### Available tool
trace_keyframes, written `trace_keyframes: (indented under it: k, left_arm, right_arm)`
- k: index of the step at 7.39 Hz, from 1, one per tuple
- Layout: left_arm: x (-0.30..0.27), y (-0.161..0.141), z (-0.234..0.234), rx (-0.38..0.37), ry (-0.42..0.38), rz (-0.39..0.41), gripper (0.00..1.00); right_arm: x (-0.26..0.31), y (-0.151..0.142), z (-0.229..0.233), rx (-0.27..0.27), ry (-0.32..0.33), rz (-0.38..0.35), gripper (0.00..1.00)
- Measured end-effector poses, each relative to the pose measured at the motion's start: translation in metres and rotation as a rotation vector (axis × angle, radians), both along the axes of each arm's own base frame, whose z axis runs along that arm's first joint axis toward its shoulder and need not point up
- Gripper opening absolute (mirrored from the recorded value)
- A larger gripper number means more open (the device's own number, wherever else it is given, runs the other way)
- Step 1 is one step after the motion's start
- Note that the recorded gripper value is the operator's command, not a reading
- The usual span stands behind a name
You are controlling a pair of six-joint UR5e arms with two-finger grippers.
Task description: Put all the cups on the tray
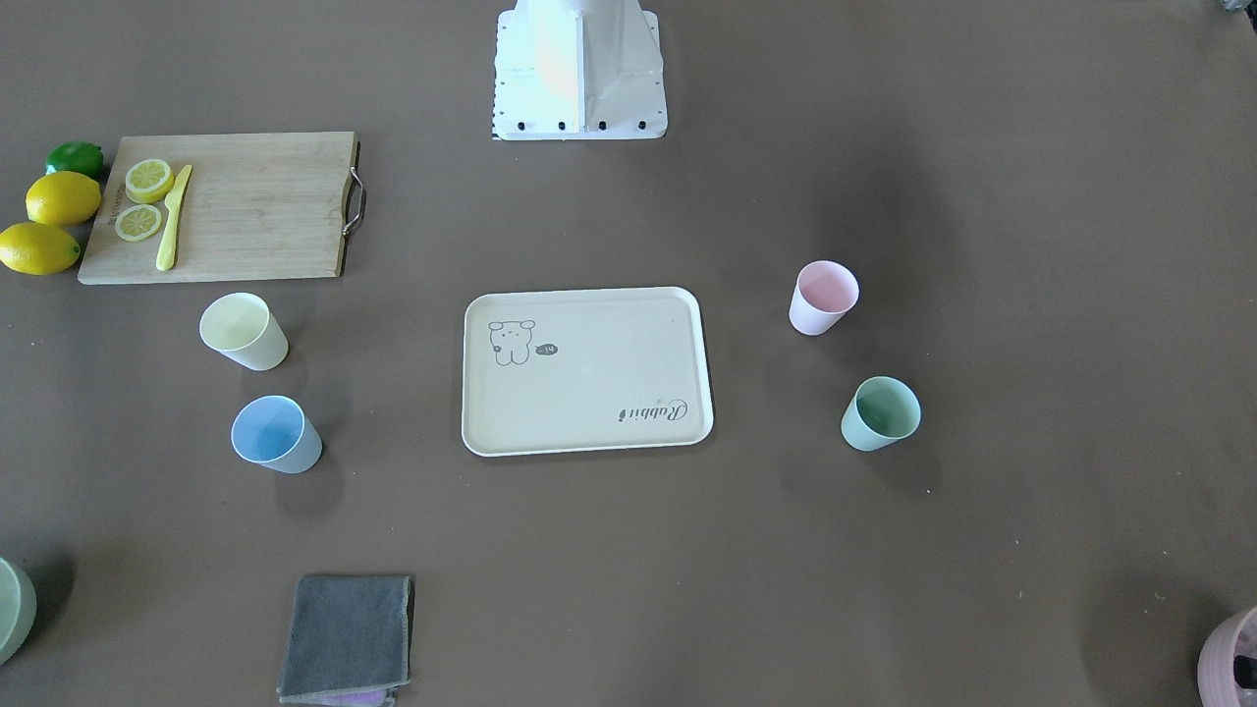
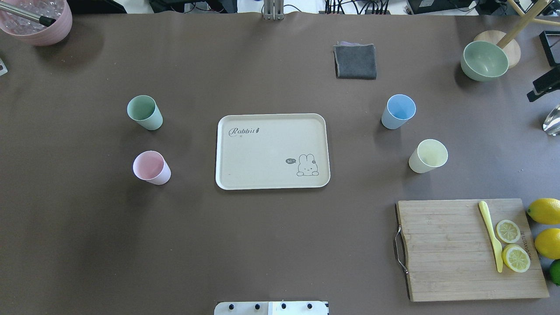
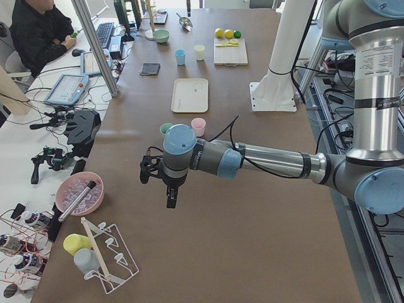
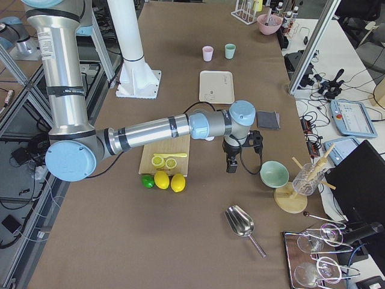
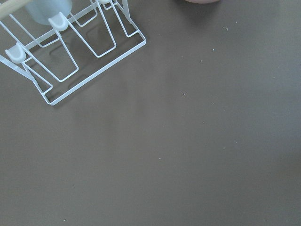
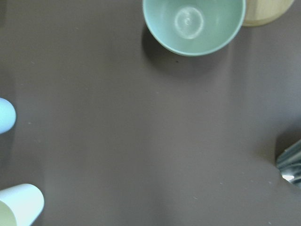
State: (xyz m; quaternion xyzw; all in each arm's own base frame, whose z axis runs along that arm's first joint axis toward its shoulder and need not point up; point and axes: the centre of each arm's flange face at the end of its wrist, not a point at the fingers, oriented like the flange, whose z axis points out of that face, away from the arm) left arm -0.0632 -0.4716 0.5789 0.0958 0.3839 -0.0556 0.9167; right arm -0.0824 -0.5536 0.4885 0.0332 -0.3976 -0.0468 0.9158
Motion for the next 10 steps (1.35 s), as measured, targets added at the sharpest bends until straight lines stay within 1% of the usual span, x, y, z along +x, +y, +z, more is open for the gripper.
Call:
trace_keyframes:
  k: [1,3,5,6,7,8,10]
  left_arm:
    - [0.001,-0.002,0.009,0.026,0.001,0.001,0.98]
    - [0.007,-0.007,0.025,0.047,0.007,-0.011,0.97]
    - [0.016,-0.012,0.019,0.085,0.013,-0.003,0.97]
    - [0.021,-0.015,0.014,0.103,0.015,0.008,0.98]
    - [0.026,-0.015,0.013,0.123,0.018,0.016,0.98]
    - [0.028,-0.014,0.012,0.147,0.02,0.017,0.98]
    - [0.028,-0.015,0.011,0.175,0.02,0.012,0.98]
  right_arm:
    - [-0.029,0.0,-0.02,0.019,-0.029,0.015,1.0]
    - [-0.084,0.016,-0.034,0.025,-0.086,0.035,1.0]
    - [-0.116,0.045,-0.015,0.036,-0.098,0.005,1.0]
    - [-0.127,0.062,-0.002,0.039,-0.103,0.009,1.0]
    - [-0.141,0.076,0.004,0.032,-0.113,0.033,1.0]
    - [-0.155,0.084,0.003,0.025,-0.12,0.06,1.0]
    - [-0.168,0.085,-0.004,0.019,-0.127,0.085,1.0]
